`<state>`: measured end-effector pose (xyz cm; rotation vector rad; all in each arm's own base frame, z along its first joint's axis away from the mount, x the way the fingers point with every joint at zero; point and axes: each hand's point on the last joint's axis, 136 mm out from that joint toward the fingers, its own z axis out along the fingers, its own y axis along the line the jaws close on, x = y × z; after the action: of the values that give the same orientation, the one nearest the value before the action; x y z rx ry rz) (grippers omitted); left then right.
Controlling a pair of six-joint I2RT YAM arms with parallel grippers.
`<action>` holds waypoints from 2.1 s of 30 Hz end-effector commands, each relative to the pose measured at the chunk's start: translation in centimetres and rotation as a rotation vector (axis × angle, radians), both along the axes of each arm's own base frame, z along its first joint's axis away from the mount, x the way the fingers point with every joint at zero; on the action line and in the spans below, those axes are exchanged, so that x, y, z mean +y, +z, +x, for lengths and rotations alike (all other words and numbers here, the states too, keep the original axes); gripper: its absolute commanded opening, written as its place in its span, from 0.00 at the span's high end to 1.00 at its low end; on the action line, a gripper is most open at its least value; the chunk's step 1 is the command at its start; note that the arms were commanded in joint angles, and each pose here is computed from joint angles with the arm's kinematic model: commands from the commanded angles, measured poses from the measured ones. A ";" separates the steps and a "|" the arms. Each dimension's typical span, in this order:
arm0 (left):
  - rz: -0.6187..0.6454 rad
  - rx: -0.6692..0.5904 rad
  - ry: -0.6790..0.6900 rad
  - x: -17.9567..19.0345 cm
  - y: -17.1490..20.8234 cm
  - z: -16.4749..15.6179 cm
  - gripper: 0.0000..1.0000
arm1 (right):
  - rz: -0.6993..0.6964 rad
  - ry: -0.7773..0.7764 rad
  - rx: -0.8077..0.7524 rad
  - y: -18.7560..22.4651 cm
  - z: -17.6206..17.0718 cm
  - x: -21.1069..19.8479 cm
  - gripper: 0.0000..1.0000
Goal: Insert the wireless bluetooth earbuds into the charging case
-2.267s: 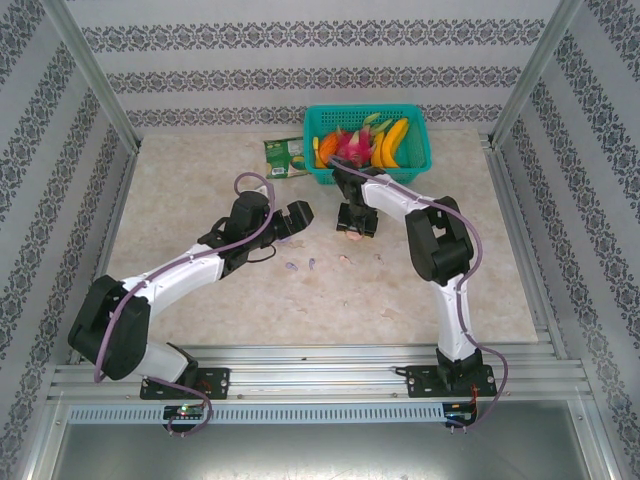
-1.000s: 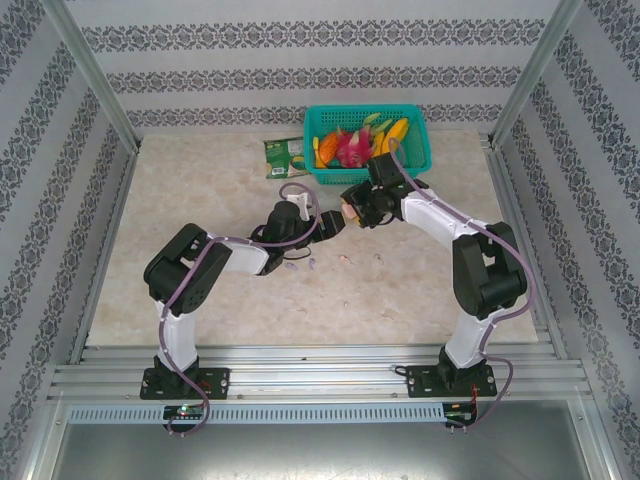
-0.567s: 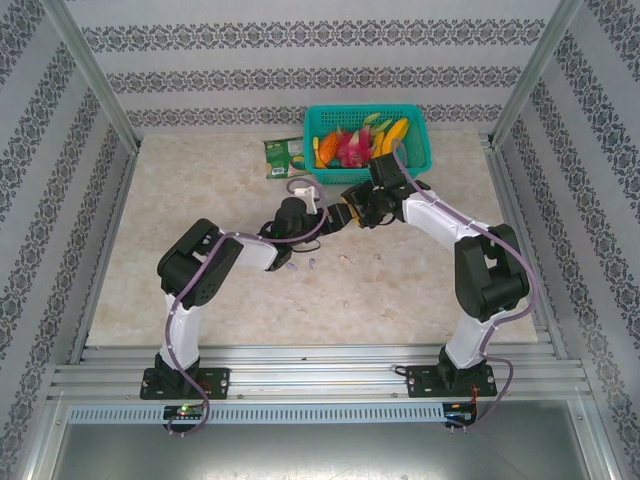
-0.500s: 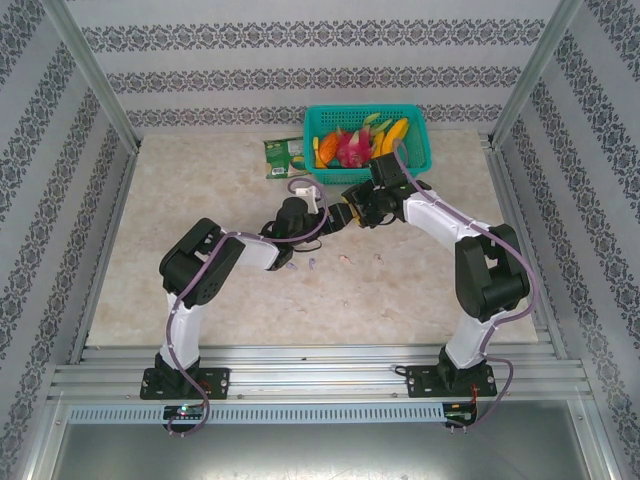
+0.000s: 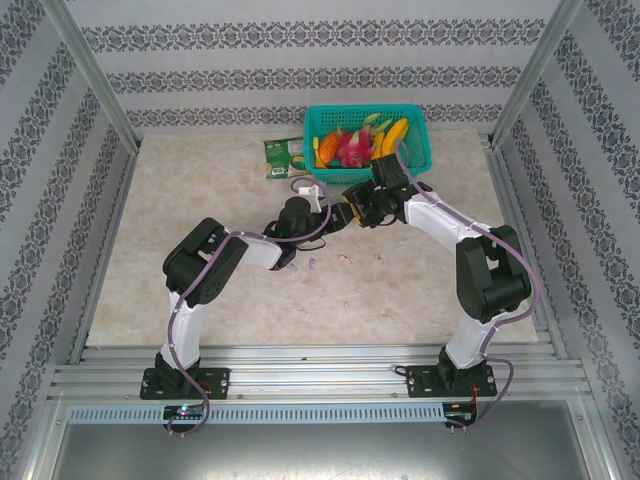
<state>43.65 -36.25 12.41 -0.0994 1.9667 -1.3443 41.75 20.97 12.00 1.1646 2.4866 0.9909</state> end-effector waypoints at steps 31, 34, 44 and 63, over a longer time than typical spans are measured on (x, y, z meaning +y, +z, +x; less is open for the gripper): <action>-0.099 -0.019 -0.032 -0.1 2.4 -0.7 0.90 | 0.014 -0.047 -0.137 5.7 -0.1 -5.9 0.25; -0.074 -0.014 -0.119 -0.1 3.2 -1.6 0.90 | -0.050 0.011 -0.195 5.6 -0.8 -7.4 0.24; -0.001 -0.012 -0.416 0.1 5.4 -5.5 0.92 | -0.185 0.293 -0.513 4.1 -4.7 -7.6 0.23; 0.045 -0.021 -0.467 0.2 6.3 -6.6 0.92 | -0.038 0.456 -0.720 5.6 -6.6 -3.8 0.24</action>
<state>37.04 -35.51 16.37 0.3456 2.1437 -1.5685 35.44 15.58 16.30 0.2746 2.2092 1.1361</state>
